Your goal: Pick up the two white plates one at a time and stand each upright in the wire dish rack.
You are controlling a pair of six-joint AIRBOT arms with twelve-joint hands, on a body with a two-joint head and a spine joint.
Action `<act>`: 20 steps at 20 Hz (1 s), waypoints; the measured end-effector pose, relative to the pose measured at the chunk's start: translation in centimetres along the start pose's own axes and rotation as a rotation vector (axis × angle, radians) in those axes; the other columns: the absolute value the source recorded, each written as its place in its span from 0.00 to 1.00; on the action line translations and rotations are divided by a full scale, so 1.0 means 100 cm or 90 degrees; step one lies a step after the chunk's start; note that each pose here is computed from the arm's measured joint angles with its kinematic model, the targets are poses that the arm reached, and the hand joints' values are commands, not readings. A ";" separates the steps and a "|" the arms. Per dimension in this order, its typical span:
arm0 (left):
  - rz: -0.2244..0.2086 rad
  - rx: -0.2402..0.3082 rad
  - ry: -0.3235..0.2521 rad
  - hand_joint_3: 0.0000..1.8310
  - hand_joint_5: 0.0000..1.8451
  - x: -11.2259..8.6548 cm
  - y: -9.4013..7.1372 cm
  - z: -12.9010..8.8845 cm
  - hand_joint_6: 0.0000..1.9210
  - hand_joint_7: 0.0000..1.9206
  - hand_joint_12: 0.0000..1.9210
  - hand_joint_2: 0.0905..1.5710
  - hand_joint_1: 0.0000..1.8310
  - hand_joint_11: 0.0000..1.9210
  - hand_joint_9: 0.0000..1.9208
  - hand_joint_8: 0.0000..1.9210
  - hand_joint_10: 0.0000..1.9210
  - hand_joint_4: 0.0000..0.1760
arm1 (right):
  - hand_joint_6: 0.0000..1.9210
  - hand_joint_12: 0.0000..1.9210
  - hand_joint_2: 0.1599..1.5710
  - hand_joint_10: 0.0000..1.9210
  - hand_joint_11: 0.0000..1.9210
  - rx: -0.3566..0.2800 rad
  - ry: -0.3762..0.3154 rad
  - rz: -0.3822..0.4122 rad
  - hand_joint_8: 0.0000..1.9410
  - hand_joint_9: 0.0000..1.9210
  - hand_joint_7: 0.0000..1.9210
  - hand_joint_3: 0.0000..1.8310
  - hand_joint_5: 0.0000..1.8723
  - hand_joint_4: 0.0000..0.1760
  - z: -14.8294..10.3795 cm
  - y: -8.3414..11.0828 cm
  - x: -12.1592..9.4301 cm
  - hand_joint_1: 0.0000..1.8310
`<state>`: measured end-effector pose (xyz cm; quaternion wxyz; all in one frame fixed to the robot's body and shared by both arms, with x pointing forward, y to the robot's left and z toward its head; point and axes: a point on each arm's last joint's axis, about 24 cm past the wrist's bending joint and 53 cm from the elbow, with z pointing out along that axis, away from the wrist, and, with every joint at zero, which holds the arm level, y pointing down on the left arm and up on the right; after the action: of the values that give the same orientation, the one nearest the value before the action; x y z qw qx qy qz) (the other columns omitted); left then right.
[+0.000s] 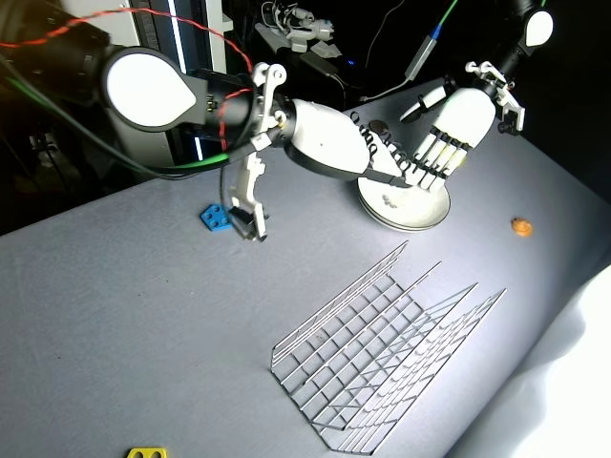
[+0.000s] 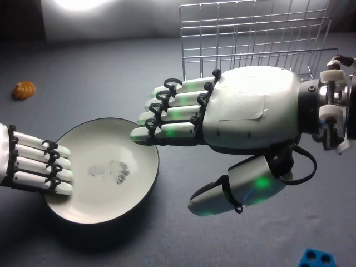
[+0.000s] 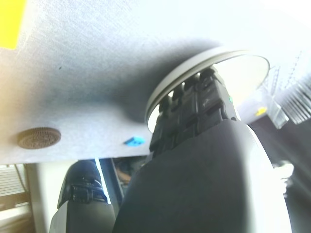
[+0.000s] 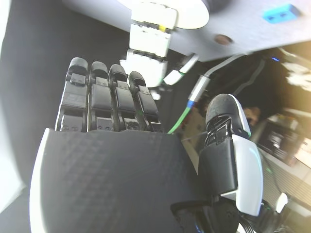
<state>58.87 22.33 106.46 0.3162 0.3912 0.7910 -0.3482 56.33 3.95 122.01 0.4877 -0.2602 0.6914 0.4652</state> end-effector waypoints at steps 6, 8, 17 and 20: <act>-0.007 -0.007 0.003 0.01 0.00 0.004 0.003 -0.001 0.00 0.00 0.00 0.67 0.00 0.00 0.00 0.00 0.00 0.00 | 0.00 0.00 0.72 0.00 0.00 0.010 0.000 -0.016 0.00 0.00 0.00 0.00 0.00 0.00 -0.001 -0.010 0.001 0.00; -0.014 -0.008 0.004 0.01 0.00 0.005 0.003 0.001 0.00 0.00 0.00 0.68 0.00 0.00 0.00 0.00 0.00 0.00 | 0.00 0.00 0.72 0.00 0.00 0.014 0.000 -0.016 0.00 0.00 0.00 0.00 0.00 0.00 -0.001 -0.013 0.001 0.00; -0.021 0.042 -0.024 0.01 0.00 -0.006 -0.024 0.038 0.00 0.00 0.00 0.68 0.00 0.01 0.01 0.00 0.00 0.00 | 0.00 0.00 0.72 0.00 0.00 0.016 0.006 -0.005 0.00 0.00 0.00 0.00 0.00 0.00 -0.003 -0.016 0.007 0.00; -0.016 0.057 -0.037 0.01 0.00 -0.014 -0.035 0.052 0.00 0.01 0.00 0.68 0.00 0.01 0.01 0.00 0.00 0.00 | 0.00 0.00 0.75 0.00 0.00 0.015 0.006 -0.009 0.00 0.00 0.00 0.01 0.00 0.00 -0.003 -0.016 0.007 0.00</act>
<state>57.82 16.07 105.71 0.3170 0.3848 0.7697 -0.3988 57.21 3.07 120.77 0.4910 -0.2610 0.6973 0.4523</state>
